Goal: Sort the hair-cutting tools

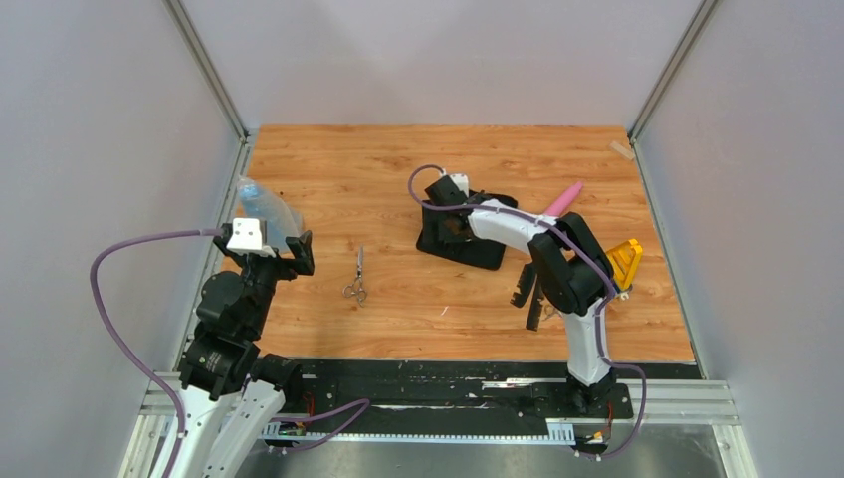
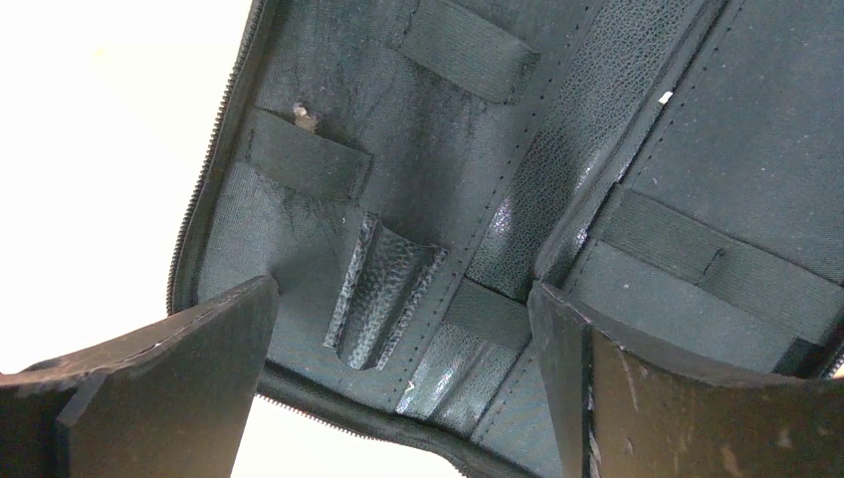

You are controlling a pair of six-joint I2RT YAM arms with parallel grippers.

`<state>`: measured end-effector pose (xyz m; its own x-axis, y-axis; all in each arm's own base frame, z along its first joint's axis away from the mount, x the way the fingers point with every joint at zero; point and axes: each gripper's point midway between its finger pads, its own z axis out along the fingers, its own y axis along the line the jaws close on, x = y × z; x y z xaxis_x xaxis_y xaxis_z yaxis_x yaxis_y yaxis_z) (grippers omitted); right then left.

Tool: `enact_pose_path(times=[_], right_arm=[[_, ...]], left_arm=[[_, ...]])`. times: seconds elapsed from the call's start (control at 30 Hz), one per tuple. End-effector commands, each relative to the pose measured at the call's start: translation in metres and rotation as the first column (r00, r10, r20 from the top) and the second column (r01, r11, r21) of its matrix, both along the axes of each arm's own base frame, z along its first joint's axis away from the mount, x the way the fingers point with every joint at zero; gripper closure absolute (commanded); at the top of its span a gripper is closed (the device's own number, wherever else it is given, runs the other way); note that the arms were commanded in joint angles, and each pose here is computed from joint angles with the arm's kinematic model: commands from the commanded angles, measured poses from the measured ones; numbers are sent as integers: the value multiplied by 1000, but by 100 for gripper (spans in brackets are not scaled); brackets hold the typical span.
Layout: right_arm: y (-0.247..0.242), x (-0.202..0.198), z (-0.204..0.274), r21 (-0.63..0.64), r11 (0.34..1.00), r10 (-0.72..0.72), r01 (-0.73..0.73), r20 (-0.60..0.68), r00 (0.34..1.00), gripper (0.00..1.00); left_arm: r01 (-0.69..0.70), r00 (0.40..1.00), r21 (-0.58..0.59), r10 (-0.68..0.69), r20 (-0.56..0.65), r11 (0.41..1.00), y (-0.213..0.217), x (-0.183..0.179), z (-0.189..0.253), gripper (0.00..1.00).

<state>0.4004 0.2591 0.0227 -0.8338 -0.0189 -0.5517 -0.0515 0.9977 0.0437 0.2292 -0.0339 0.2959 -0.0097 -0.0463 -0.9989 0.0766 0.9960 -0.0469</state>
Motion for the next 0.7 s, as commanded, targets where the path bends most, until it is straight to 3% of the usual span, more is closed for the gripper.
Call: enact_pose_path(times=[0.0,0.43,0.53,0.67], right_arm=[[3,-129,-58,-89,976,155,-199,-359,920,0],[44,-247,-27,-45,812,526,-582,-374,764,0],[46,-257,-15,-55,785,563,-617,-354,747,0],[62,-250,31,-7,791,594,-612,-234,770,0]], left_arm=[[-5,999,5,5,33,1000,0,3,10,0],[-3,1000,10,3,9,1000,-1,6,5,0],[-4,1000,11,4,5,1000,-1,6,5,0],[-3,1000,13,3,-8,1000,-2,8,3,0]])
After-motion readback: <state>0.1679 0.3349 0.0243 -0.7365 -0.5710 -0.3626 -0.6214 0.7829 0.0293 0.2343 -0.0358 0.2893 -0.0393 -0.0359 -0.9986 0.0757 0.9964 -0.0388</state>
